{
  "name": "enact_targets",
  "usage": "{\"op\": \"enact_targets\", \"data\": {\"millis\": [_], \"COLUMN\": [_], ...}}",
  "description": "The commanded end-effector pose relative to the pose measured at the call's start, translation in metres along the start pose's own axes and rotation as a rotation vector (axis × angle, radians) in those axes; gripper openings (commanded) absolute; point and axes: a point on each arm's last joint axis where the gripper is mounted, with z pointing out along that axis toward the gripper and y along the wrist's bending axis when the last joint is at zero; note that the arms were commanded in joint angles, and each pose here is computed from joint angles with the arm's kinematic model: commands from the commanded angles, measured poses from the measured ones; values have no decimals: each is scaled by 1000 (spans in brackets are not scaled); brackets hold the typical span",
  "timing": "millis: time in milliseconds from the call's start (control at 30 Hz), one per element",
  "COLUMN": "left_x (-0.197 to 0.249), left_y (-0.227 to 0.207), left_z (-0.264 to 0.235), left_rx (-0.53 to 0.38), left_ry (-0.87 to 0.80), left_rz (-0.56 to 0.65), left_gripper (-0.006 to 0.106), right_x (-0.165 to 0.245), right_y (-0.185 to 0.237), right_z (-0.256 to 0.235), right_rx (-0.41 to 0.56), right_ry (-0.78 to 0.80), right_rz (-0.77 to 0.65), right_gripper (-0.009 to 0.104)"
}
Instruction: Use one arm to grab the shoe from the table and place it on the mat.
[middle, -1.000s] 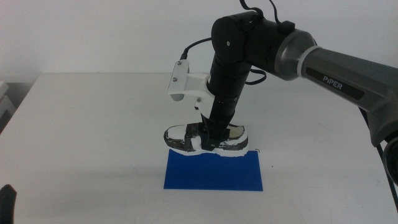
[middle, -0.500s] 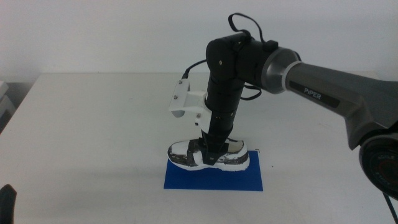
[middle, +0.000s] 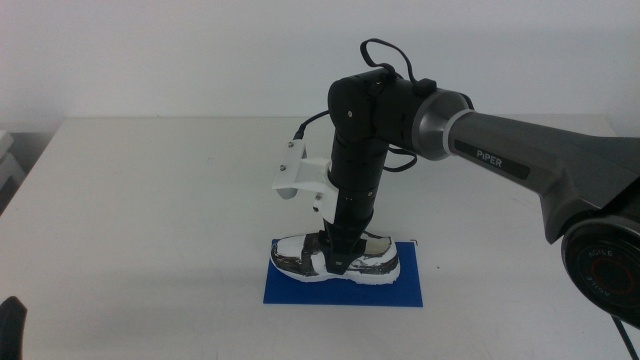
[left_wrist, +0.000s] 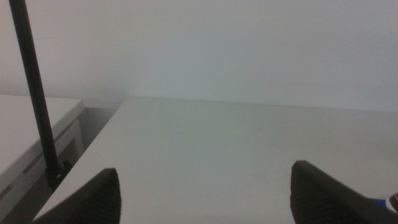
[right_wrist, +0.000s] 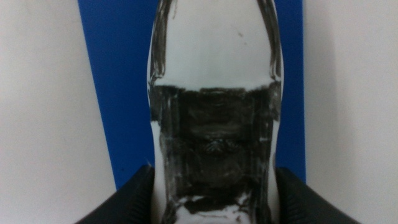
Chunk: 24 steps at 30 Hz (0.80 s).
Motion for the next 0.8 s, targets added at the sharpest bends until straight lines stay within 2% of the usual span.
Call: {"op": "enact_targets", "data": {"millis": [0, 167, 333, 367, 467, 600, 767], "left_x": [-6, -6, -6, -6, -6, -6, -6], "left_y": [-1, -1, -1, -1, -1, -1, -1], "left_z": [-1, -1, -1, -1, -1, -1, -1], "left_rx": [20, 20, 20, 20, 20, 20, 20], "left_ry": [-78, -78, -78, -78, -78, -78, -78], "left_rz": [-6, -6, -6, -6, -6, -6, -6], "left_gripper": [94, 94, 94, 94, 94, 94, 94], "right_x": [-2, -2, -2, -2, -2, -2, 1], "right_y": [8, 8, 8, 8, 8, 8, 17], "right_z": [-34, -33, -33, -35, -35, -38, -87], "right_rx": [7, 5, 10, 21, 20, 25, 103], "right_ry": [-26, -26, -23, -27, -24, -28, -93], "right_rz": [0, 49, 56, 50, 43, 42, 25], "right_gripper": [-4, -1, 14, 56, 68, 77, 78]}}
